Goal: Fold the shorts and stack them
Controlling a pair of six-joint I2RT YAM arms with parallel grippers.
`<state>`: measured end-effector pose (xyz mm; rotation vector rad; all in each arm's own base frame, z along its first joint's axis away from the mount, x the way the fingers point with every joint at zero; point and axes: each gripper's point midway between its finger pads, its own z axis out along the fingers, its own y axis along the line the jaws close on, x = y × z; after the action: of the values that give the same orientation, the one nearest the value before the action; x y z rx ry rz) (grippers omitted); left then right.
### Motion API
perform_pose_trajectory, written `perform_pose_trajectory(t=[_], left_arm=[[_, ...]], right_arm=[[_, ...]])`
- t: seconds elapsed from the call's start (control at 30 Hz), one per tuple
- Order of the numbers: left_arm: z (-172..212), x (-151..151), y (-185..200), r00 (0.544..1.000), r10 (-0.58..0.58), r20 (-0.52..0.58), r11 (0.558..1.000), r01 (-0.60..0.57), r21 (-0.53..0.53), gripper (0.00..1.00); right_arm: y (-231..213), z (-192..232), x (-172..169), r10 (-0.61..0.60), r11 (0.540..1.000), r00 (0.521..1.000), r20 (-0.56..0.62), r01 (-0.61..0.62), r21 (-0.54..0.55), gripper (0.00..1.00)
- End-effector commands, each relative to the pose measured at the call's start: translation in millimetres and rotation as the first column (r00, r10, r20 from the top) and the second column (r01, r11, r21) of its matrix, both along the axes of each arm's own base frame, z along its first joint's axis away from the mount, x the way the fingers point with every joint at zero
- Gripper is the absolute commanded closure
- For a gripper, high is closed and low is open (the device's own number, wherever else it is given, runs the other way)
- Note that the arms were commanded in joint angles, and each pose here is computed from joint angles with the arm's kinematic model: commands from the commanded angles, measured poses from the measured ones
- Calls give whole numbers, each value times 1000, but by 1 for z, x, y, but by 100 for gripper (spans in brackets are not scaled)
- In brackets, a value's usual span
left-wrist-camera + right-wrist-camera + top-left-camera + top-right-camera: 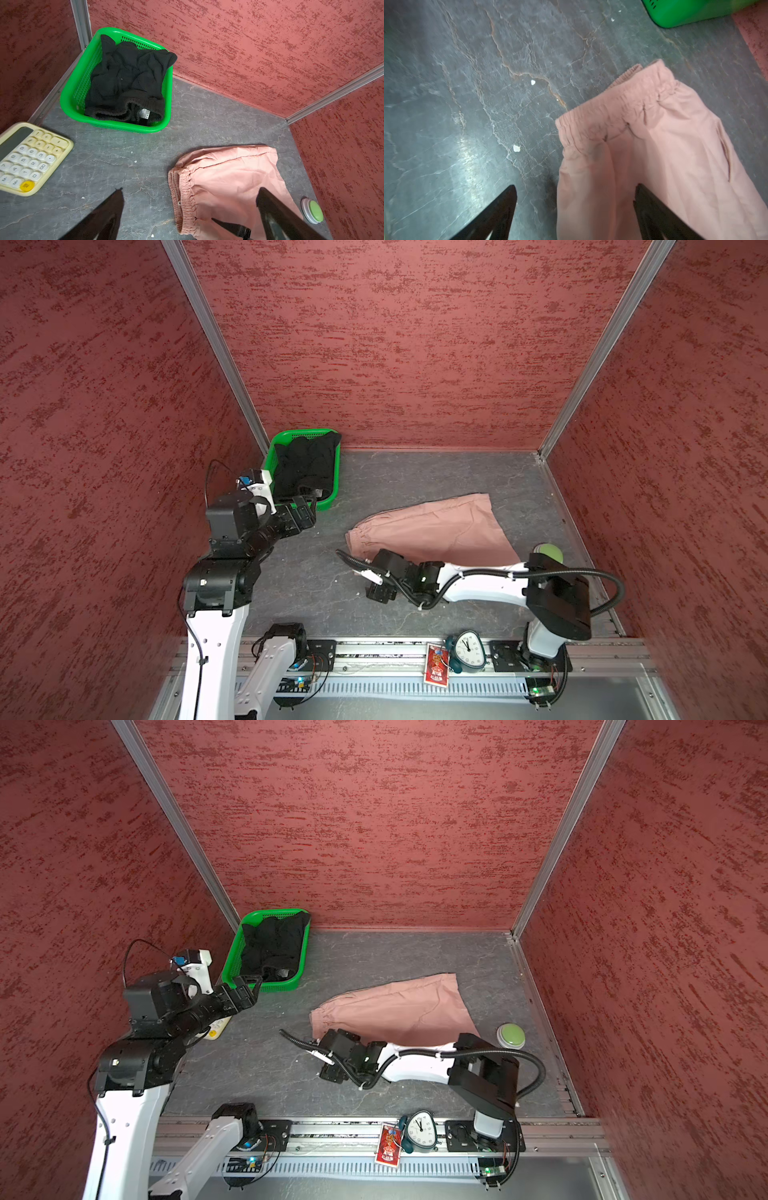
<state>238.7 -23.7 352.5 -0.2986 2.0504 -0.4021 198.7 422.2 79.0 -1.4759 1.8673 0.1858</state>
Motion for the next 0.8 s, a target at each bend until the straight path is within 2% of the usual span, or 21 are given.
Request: perform_pose_trajectory(t=[0.0, 0.2, 0.37, 0.5, 0.6, 0.67, 0.77], left_arm=[[11, -11, 8, 1000, 26, 14, 999, -26, 34, 1], [25, -25, 10, 999, 36, 29, 998, -37, 42, 1], [14, -22, 8, 1000, 23, 2, 999, -23, 35, 1], [1, -16, 8, 999, 22, -34, 1000, -21, 23, 1], [-7, -14, 11, 997, 36, -63, 999, -34, 22, 0], [-12, -12, 14, 995, 47, -87, 999, -45, 18, 1], [-21, -9, 21, 990, 72, -125, 997, -72, 8, 1]], right_arm=[[7, 4, 13, -8, 996, 985, 170, 24, -90, 8], [17, -16, 20, -6, 985, 972, 236, 46, -166, 7], [14, -34, 31, 13, 963, 958, 288, 66, -260, 6], [14, -48, 36, 9, 959, 963, 268, 67, -275, 7], [15, -53, 38, -1, 960, 970, 245, 69, -271, 17], [15, -54, 40, -11, 965, 976, 218, 68, -255, 28], [17, -51, 43, -36, 976, 984, 174, 72, -205, 65]])
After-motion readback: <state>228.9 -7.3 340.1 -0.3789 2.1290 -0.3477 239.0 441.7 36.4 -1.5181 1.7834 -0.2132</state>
